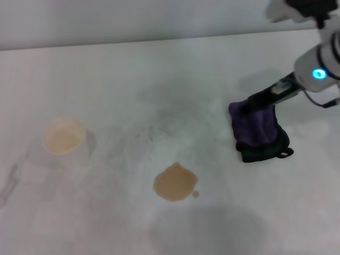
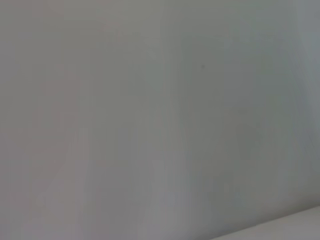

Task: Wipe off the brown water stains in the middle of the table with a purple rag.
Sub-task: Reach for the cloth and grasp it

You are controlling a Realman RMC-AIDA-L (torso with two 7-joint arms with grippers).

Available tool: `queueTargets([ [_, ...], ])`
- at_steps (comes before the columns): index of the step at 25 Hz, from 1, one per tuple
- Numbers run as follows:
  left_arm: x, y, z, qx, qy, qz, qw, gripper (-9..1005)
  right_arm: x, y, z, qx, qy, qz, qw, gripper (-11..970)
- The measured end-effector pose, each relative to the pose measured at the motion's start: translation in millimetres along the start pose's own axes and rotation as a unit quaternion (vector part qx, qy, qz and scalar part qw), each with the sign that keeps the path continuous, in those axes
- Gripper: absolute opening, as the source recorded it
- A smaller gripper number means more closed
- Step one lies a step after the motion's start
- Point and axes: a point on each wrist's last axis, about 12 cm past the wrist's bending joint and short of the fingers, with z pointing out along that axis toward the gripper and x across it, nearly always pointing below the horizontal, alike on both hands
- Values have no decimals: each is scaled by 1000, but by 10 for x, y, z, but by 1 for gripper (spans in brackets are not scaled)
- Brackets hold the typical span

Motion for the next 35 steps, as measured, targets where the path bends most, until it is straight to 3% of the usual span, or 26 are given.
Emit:
queueTargets([
  [3, -6, 28, 19, 1, 0, 6, 1000, 893, -95, 174, 12, 20, 24, -19, 999, 678],
  [7, -15, 64, 39, 2, -1, 15, 1000, 892, -154, 254, 74, 54, 53, -31, 997, 660],
  [11, -18, 74, 54, 3, -1, 19, 1000, 891, -140, 188, 158, 94, 76, -26, 992, 661],
  [26, -27, 98, 89, 5, -2, 27, 1000, 892, -73, 63, 385, 103, 82, -19, 991, 627],
  [34, -16, 95, 130, 6, 4, 27, 1000, 891, -89, 92, 427, 105, 95, -34, 989, 600],
  [35, -16, 97, 147, 6, 5, 27, 1000, 891, -92, 103, 434, 106, 97, -37, 989, 561],
])
